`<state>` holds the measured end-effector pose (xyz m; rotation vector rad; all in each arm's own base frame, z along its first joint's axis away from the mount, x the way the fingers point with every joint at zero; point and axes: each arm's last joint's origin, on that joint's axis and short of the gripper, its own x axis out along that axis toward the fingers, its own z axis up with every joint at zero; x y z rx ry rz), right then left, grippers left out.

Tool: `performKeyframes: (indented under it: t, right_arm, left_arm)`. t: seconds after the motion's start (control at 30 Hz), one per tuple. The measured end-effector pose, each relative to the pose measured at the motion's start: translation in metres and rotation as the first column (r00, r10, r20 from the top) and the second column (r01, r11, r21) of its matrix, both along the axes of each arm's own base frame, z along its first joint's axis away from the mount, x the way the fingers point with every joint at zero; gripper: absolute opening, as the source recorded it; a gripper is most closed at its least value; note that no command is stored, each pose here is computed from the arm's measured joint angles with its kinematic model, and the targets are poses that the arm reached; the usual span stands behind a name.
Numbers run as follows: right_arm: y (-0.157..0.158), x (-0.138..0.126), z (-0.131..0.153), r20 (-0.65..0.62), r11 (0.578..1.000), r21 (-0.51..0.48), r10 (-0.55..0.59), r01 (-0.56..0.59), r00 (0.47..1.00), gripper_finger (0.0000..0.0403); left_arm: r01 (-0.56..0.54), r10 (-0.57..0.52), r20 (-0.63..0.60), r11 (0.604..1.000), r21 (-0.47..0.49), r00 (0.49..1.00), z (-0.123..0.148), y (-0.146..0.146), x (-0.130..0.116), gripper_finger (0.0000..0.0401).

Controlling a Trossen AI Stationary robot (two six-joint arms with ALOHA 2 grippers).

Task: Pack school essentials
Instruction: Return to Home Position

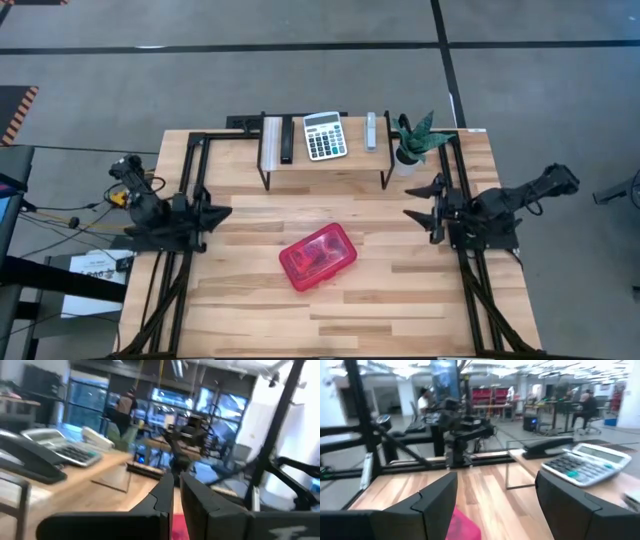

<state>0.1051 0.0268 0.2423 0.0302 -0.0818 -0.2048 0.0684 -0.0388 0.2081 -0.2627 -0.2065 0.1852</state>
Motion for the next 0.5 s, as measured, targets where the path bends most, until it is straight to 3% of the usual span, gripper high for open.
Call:
performKeyframes:
  t: [0.07,0.13,0.17,0.27,0.33,0.5]
  right_arm:
    - [-0.005,-0.006,-0.017,0.026,1.0,0.011,-0.017,0.016,1.0,0.0291]
    - [-0.008,-0.011,-0.031,0.056,0.999,0.026,-0.028,0.027,0.998,0.0291]
    - [-0.009,-0.013,-0.038,0.07,0.999,0.041,-0.034,0.031,0.997,0.0291]
    - [-0.011,-0.015,-0.059,0.089,0.997,0.073,-0.042,0.036,0.995,0.0291]
    - [-0.01,-0.013,-0.066,0.032,0.996,0.076,-0.041,0.038,0.999,0.0291]
    - [-0.011,-0.01,-0.072,-0.024,0.994,0.087,-0.06,0.062,0.998,0.0291]
  left_arm:
    - [0.067,-0.067,-0.032,0.998,0.013,0.997,-0.006,-0.003,0.002,0.0019]
    - [0.218,-0.215,-0.073,0.975,0.036,0.974,-0.014,-0.009,0.003,0.0019]
    - [0.314,-0.308,-0.091,0.948,0.049,0.947,-0.016,-0.012,0.003,0.0019]
    - [0.582,-0.568,-0.139,0.808,0.094,0.811,-0.022,-0.021,0.001,0.0019]
    - [0.639,-0.623,-0.15,0.762,0.105,0.767,-0.023,-0.023,0.0,0.0019]
    - [0.628,-0.595,-0.234,0.772,0.097,0.769,-0.032,-0.022,0.001,0.0019]
